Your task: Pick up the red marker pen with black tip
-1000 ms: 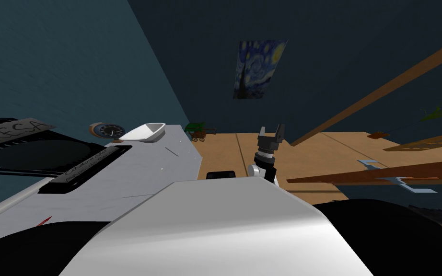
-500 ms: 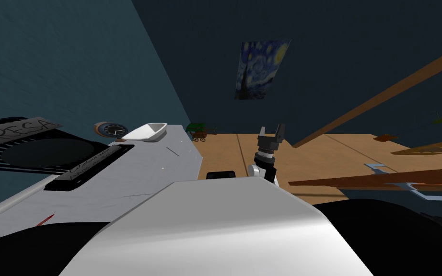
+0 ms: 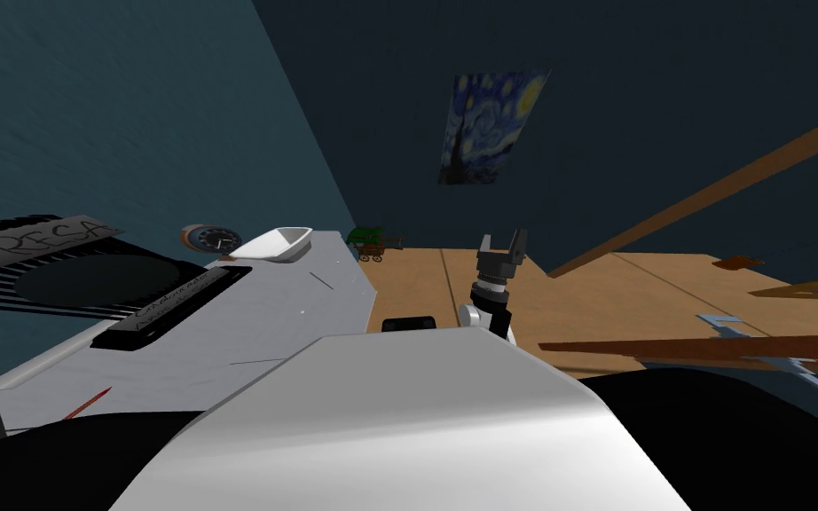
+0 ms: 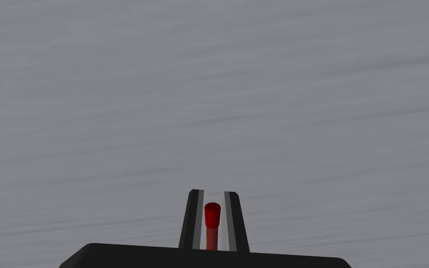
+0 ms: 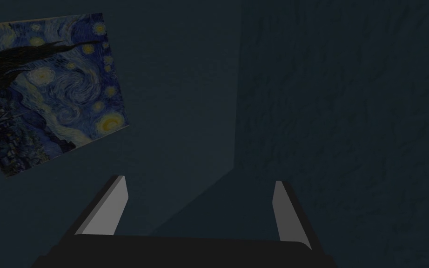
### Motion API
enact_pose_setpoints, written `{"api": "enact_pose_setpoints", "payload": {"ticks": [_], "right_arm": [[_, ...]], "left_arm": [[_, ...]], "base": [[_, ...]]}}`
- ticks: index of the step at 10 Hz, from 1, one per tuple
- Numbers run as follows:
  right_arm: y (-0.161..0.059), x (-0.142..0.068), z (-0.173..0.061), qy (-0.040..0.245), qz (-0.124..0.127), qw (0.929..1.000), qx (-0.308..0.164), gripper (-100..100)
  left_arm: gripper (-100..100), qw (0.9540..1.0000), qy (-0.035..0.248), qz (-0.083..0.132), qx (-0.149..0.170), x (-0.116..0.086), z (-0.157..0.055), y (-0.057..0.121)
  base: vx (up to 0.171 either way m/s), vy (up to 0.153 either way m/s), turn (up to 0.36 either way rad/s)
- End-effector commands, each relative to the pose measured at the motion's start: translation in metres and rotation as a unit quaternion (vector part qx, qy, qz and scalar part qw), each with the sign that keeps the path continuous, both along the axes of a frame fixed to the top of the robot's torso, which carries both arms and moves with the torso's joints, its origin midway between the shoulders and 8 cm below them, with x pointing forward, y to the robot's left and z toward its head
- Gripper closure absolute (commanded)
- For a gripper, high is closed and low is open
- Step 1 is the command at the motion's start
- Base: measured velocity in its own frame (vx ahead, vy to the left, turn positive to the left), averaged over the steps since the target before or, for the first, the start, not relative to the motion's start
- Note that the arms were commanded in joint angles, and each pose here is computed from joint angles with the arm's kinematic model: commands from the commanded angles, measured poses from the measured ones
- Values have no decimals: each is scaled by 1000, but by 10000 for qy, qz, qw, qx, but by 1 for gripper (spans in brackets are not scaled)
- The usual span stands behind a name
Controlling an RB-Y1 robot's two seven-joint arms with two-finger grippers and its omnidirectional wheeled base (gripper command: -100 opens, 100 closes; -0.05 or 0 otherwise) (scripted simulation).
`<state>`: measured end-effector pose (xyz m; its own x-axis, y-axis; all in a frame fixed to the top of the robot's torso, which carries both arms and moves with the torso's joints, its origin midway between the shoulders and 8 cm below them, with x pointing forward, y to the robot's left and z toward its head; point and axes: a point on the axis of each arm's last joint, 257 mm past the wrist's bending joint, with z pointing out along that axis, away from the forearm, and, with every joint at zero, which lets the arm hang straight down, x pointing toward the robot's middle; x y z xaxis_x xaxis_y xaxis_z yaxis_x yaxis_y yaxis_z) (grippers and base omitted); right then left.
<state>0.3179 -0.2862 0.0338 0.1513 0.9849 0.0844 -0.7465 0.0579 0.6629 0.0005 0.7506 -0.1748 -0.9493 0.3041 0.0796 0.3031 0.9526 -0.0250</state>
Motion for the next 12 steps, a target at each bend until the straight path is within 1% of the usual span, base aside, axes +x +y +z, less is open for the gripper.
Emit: {"api": "enact_pose_setpoints", "payload": {"ticks": [1, 2, 3, 4, 5, 6, 7, 8, 9, 10, 11, 12], "right_arm": [[0, 0, 0, 0, 0, 10000, 0, 0], [0, 0, 0, 0, 0, 10000, 0, 0], [0, 0, 0, -1, 1, 10000, 0, 0], [0, 0, 0, 0, 0, 10000, 0, 0], [0, 0, 0, 0, 0, 10000, 0, 0], [0, 0, 0, -1, 1, 10000, 0, 0], [0, 0, 0, 0, 0, 10000, 0, 0], [0, 0, 0, 0, 0, 10000, 0, 0], [0, 0, 0, -1, 1, 10000, 0, 0], [0, 0, 0, 0, 0, 10000, 0, 0], [0, 0, 0, 0, 0, 10000, 0, 0], [0, 0, 0, 0, 0, 10000, 0, 0]], "left_arm": [[100, 10000, 20, -54, -5, 0, 1, 0], [100, 10000, 73, -43, -10, -3, 0, 0], [100, 9998, -99, -171, 0, 13, 4, 1], [100, 9998, 193, -77, -10, -12, 3, 0], [100, 9999, 73, -135, -15, 0, 2, 0], [100, 9996, -88, -252, 0, 15, 6, 1], [100, 9997, 27, -231, -12, 7, 5, 0], [100, 9997, 72, -221, -15, 3, 5, 0], [100, 9994, -68, -327, 3, 16, 9, 1], [100, 9995, 37, -308, -7, 8, 8, 1], [100, 9989, -181, -433, 20, 27, 13, 2], [100, 9993, 74, -358, 5, 6, 12, 2]], "base": [[40, -2, 58], [20, 2, -21], [37, 8, 105], [44, -2, 52], [20, -4, 20], [39, -4, 95], [40, -4, 61], [16, -1, 2], [37, 2, 109], [43, -1, 55], [53, -6, 129], [46, -9, 45]]}}
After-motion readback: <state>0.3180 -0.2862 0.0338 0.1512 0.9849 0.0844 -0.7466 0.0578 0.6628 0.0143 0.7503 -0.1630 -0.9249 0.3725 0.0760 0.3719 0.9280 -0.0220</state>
